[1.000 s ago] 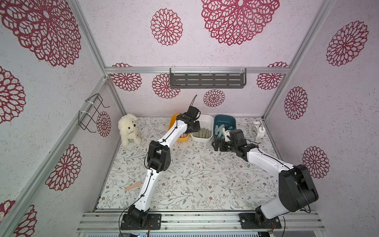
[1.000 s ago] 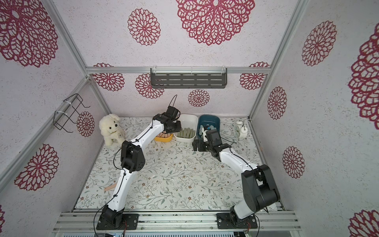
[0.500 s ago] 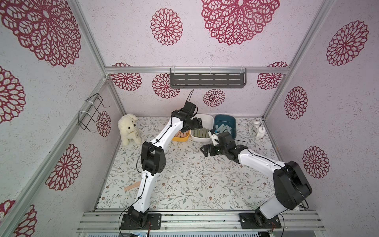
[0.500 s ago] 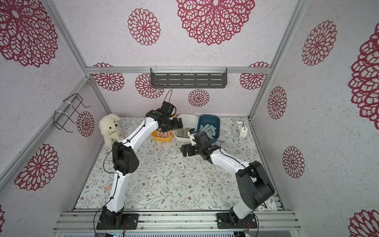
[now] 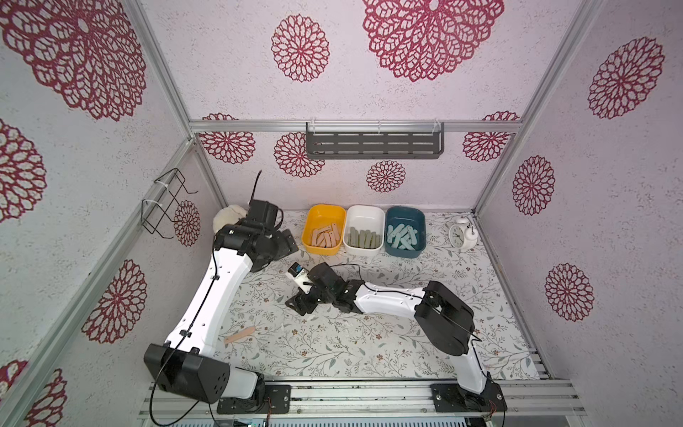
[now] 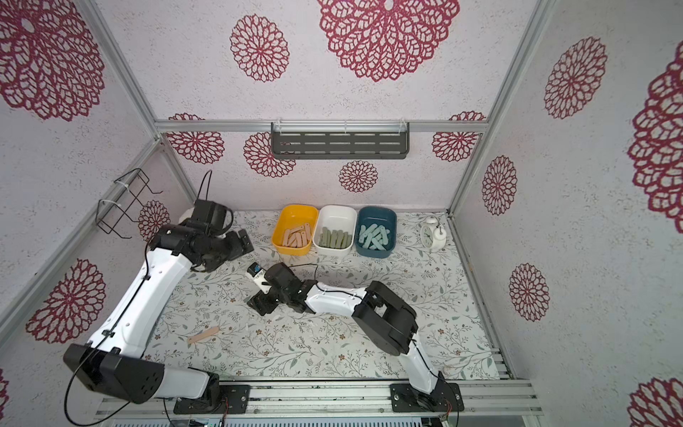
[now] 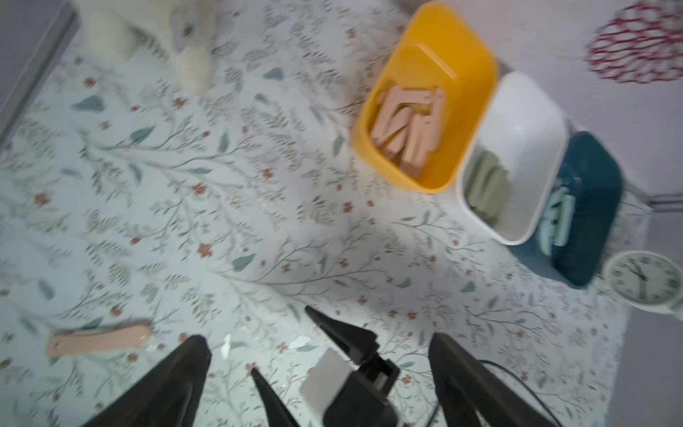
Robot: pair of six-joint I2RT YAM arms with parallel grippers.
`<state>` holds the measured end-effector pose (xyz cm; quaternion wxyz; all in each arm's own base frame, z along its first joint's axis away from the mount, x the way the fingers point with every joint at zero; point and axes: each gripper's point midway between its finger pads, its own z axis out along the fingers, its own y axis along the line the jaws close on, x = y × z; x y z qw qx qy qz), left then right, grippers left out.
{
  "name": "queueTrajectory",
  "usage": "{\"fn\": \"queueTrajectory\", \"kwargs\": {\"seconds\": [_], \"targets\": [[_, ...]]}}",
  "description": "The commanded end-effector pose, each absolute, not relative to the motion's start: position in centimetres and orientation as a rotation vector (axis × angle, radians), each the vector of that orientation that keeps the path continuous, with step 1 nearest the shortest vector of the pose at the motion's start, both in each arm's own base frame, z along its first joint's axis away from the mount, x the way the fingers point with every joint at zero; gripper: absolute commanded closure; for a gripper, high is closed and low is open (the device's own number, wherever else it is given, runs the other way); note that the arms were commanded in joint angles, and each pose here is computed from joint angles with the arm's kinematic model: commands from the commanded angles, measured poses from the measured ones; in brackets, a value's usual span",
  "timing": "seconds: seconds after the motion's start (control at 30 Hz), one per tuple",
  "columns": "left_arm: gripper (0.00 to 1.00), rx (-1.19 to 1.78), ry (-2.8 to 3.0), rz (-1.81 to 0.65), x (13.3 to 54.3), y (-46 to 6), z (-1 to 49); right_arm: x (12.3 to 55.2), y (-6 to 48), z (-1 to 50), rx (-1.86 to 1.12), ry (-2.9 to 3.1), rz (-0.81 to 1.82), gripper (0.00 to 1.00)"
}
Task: Place the fruit knives into the storage box by color
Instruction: Move the fruit knife to the center of the board.
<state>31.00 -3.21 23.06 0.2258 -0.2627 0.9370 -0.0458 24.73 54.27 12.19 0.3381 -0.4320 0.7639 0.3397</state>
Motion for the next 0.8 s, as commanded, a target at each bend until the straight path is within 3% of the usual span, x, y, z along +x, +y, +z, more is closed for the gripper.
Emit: {"fn": "queueTrajectory", "kwargs": {"seconds": [0.0, 0.23, 0.47, 0.77], "targets": [[0.03, -1.031, 2.621, -0.001, 24.6, 1.8, 19.2, 23.8, 57.3, 11.9, -1.181, 1.943, 0.856, 0.23], [0.03, -1.424, 2.521, -0.037, 19.2, 7.0, 14.8, 21.2, 63.5, 11.2, -1.357, 1.823, 0.871, 0.22], [0.03, -1.459, 2.435, -0.031, 19.5, 9.0, 16.4, 15.3, 67.4, 9.8, -1.605, 1.673, 0.856, 0.21], [0.03, -1.426, 2.462, -0.029, 19.8, 9.7, 16.3, 13.3, 69.9, 7.9, -1.714, 1.58, 0.798, 0.09]]}}
